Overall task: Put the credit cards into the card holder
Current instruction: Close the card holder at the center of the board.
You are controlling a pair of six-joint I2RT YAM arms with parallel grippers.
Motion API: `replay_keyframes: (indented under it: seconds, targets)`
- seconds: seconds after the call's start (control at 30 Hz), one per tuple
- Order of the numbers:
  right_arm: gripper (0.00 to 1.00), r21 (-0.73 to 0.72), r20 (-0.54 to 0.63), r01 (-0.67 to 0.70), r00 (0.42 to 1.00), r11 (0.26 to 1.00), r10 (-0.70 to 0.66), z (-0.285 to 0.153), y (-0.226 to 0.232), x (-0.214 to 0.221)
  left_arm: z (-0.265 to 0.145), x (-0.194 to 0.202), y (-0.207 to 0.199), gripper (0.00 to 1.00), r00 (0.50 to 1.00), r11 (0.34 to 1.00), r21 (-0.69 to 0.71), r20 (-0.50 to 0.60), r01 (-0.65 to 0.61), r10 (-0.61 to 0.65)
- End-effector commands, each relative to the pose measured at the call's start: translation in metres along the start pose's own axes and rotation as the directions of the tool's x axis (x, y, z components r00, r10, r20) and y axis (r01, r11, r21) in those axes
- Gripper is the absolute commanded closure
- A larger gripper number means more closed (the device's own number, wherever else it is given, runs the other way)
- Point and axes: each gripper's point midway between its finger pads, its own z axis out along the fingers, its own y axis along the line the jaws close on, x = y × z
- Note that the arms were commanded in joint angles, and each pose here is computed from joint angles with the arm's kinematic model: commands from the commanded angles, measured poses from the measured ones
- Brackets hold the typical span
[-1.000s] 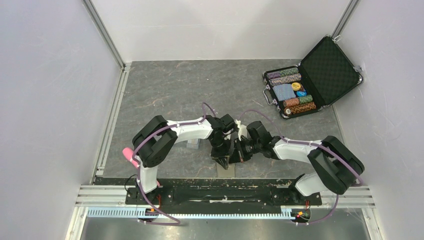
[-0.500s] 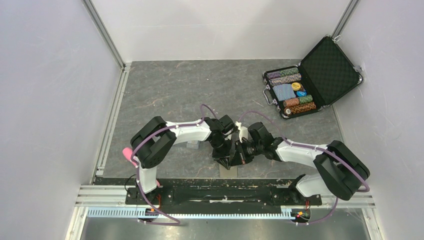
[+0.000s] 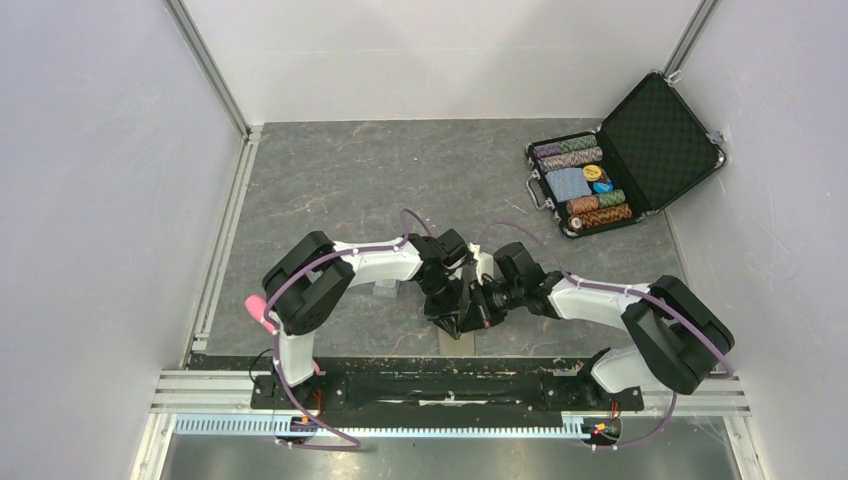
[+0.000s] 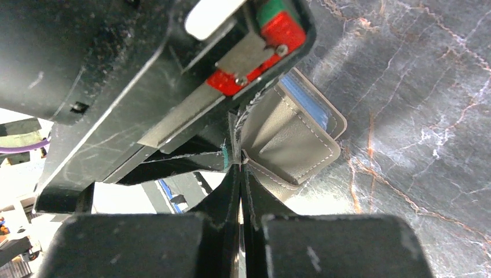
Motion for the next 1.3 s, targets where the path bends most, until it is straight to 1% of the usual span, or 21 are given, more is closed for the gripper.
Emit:
replay_keyframes:
  seconds: [0.0,0.17,0.3,0.4,0.57,0.73,0.83,0.93,1.1,1.27]
  targets:
    - [1.00,0.314,-0.171,0.008,0.984,0.949,0.048,-0.005,-0.069,0.059,0.034,-0.039,0.025,0.98,0.990,0.997,-0.070,0.138,0.035,-0.025]
    - [1.00,0.411,-0.222,0.020,0.972,0.911,0.079,-0.014,-0.088,0.076,0.037,-0.044,0.026,0.98,0.991,0.997,-0.073,0.130,0.041,-0.031]
    - [1.00,0.500,-0.260,0.040,0.960,0.865,0.106,-0.023,-0.102,0.084,0.042,-0.045,0.028,0.98,0.992,0.996,-0.079,0.119,0.049,-0.040]
    - [1.00,0.542,-0.282,0.052,0.951,0.839,0.124,-0.026,-0.109,0.090,0.045,-0.047,0.029,0.98,0.992,0.995,-0.080,0.115,0.056,-0.047]
    - [1.00,0.576,-0.297,0.083,0.948,0.813,0.113,-0.027,-0.114,0.089,0.043,-0.054,0.025,0.98,0.990,0.996,-0.051,0.126,0.070,-0.063]
    - [1.00,0.555,-0.267,0.085,0.960,0.827,0.081,-0.024,-0.108,0.076,0.030,-0.060,0.011,0.97,0.987,0.999,-0.006,0.156,0.045,-0.044]
    - [1.00,0.519,-0.222,0.066,0.973,0.852,0.059,-0.020,-0.096,0.061,0.021,-0.058,0.005,0.89,0.984,0.999,0.019,0.174,0.038,-0.040]
    - [1.00,0.492,-0.175,0.058,0.984,0.869,0.034,-0.017,-0.084,0.040,0.014,-0.055,0.005,0.85,0.980,0.999,0.022,0.192,0.039,-0.043]
    - [1.00,0.474,-0.129,0.054,0.992,0.879,0.009,-0.017,-0.070,0.011,0.011,-0.049,0.015,0.86,0.977,0.999,-0.007,0.206,0.047,-0.045]
    - [1.00,0.476,-0.120,0.060,0.993,0.877,-0.003,-0.018,-0.066,-0.001,0.005,-0.050,0.020,0.87,0.974,0.998,-0.042,0.226,0.039,-0.029]
